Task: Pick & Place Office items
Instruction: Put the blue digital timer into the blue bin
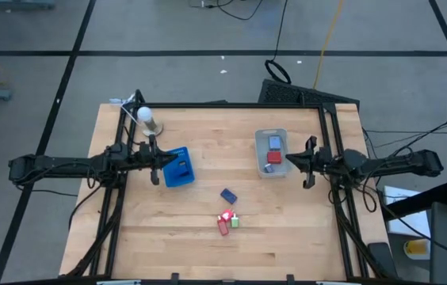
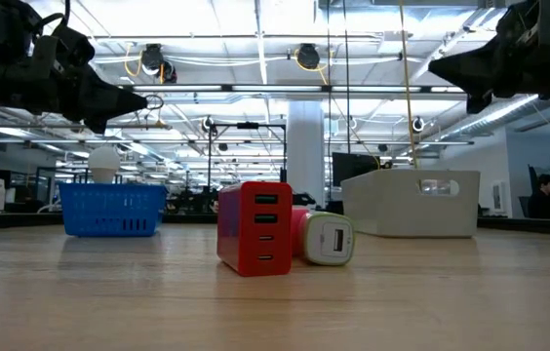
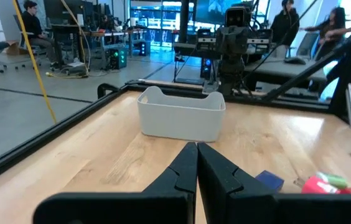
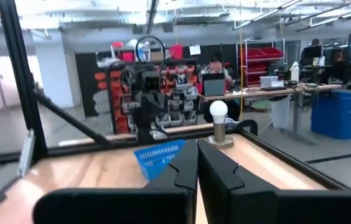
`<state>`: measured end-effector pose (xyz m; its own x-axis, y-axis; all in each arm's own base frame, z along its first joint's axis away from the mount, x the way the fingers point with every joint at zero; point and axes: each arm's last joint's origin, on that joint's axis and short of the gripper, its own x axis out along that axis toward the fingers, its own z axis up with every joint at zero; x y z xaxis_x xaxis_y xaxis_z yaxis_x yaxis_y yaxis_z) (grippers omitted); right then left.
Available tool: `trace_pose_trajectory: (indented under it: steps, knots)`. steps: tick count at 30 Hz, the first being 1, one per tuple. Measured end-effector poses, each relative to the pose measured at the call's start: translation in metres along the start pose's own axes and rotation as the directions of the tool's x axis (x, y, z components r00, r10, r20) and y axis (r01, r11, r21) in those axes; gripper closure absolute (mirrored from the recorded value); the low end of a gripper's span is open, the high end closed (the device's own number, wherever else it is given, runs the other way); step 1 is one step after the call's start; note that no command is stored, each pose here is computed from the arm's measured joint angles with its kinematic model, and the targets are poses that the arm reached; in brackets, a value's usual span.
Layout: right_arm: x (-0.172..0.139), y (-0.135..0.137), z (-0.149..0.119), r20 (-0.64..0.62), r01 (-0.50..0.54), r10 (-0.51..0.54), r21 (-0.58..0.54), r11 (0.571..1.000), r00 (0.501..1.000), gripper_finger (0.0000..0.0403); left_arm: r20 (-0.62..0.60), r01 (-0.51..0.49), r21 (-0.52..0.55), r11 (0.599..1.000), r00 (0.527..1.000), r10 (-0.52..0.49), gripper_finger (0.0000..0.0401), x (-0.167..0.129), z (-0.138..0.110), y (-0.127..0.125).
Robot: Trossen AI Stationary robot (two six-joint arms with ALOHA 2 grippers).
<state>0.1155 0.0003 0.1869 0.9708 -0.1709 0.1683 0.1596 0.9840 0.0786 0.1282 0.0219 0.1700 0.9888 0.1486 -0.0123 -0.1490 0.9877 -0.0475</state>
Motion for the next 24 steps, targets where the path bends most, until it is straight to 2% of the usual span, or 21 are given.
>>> trace_pose_trajectory:
  steps: [8, 11, 15, 20, 24]
  knots:
    - [-0.0001, -0.0005, -0.0091, -0.092, 0.003, -0.007, -0.041, 0.999, 0.996, 0.0402, -0.020, 0.001, 0.103, 0.995, 1.000, 0.001, 0.0391, 0.0000, -0.0019, 0.0002]
    - [0.0013, -0.0009, -0.0079, -0.077, 0.009, -0.014, -0.071, 0.997, 0.997, 0.0401, -0.025, 0.001, 0.110, 0.994, 1.000, 0.002, 0.0391, 0.0000, -0.0024, 0.0002]
    - [0.0024, -0.0008, -0.0039, -0.033, 0.011, -0.013, -0.060, 0.998, 0.999, 0.0402, -0.029, 0.000, 0.055, 0.999, 1.000, 0.002, 0.0391, -0.0001, -0.0028, 0.0002]
    - [0.0045, -0.0005, -0.0086, -0.075, 0.011, -0.014, -0.033, 0.999, 0.997, 0.0399, -0.031, -0.044, -0.041, 0.998, 0.999, 0.043, 0.0391, -0.0001, -0.0031, 0.0014]
    - [0.0063, -0.0001, -0.0096, -0.079, 0.012, -0.013, -0.020, 1.000, 0.997, 0.0399, -0.122, -0.096, -0.132, 0.987, 0.989, 0.079, 0.0395, 0.0063, 0.0060, 0.0019]
